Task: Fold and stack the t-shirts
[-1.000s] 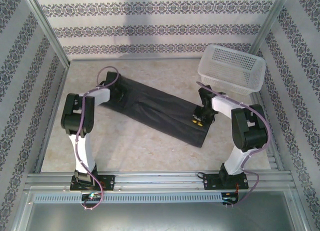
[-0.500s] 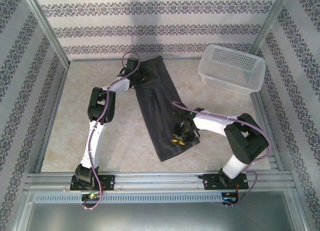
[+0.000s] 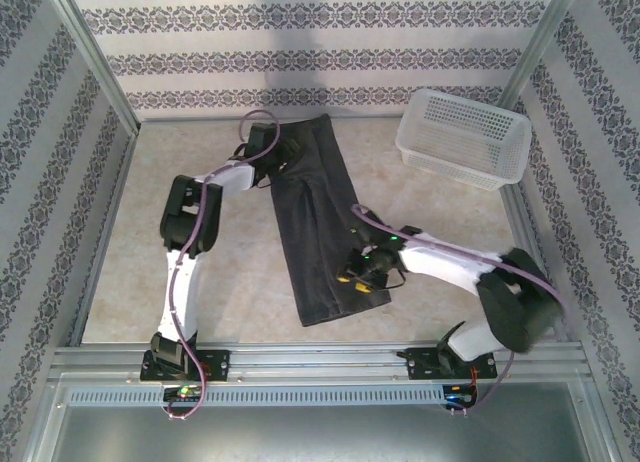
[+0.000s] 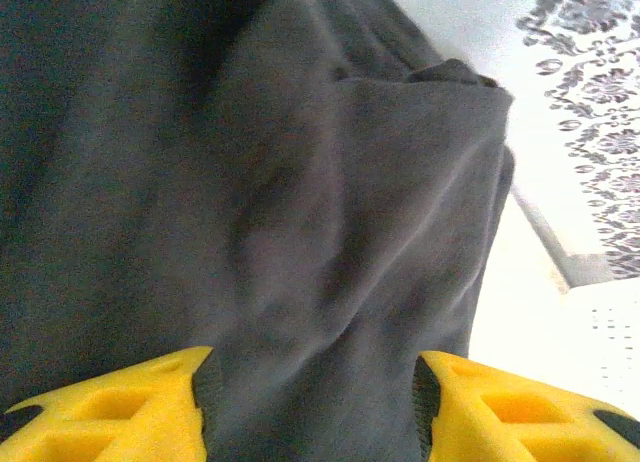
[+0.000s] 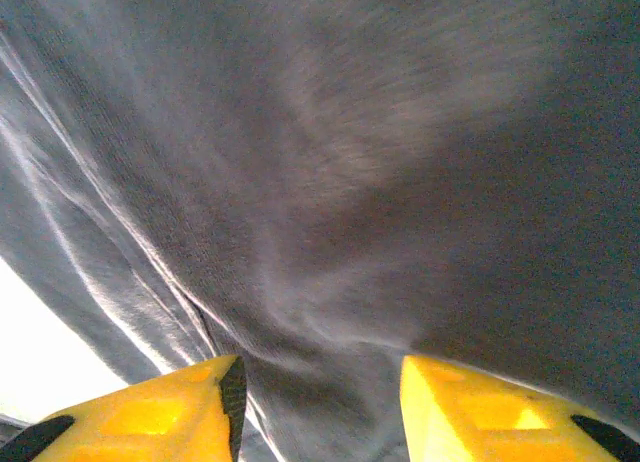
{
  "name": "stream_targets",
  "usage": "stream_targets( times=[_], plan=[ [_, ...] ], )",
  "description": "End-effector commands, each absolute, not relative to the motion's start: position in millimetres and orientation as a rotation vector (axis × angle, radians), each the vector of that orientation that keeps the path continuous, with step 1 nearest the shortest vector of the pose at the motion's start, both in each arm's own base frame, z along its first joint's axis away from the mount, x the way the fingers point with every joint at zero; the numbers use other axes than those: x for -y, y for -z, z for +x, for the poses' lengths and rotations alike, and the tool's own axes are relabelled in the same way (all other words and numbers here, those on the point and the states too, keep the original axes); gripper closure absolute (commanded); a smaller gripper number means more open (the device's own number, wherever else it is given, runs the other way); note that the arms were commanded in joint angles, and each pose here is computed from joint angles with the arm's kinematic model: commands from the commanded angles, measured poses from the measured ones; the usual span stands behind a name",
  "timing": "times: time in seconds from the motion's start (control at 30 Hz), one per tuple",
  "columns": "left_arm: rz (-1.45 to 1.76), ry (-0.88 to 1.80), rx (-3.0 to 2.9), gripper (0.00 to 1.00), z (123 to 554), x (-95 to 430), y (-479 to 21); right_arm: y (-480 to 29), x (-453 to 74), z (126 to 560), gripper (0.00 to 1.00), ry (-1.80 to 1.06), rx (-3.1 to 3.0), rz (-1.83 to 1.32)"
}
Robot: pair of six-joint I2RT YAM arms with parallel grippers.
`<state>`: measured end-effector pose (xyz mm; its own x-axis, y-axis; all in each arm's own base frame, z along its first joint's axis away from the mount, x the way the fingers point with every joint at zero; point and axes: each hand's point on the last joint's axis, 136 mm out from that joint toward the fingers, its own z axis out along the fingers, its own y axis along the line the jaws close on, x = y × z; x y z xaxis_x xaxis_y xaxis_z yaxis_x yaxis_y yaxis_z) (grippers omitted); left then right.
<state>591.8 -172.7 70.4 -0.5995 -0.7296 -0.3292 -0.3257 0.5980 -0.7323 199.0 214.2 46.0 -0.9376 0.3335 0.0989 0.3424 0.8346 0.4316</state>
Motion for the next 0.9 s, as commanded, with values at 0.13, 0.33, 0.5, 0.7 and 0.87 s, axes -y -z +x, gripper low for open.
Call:
stream_targets(
  times=[0.13,0.33,0.5,0.7,0.87],
  plan=[
    [-0.808,0.705,-2.168,0.42,511.6,121.3,-123.4,-62.5,-143.7,205.6,0.51,0.783,3.064,-0.653],
    [-0.73,0.78,-2.462,0.47,396.3,156.3,-97.4,-42.3,-122.9,188.8,0.51,0.652,2.979,-0.579],
    [-0.57,0.933,-2.716,0.48,285.4,205.5,-68.4,-23.6,-126.2,182.5,0.52,0.605,2.913,-0.49],
    [-0.423,1.022,-2.903,0.48,209.3,229.6,-58.7,-11.4,-142.3,171.3,0.59,0.625,2.845,-0.412],
    [-0.298,1.053,-3.076,0.49,169.5,240.9,-58.3,-11.7,-153.0,165.9,0.63,0.641,2.827,-0.409]
  ],
)
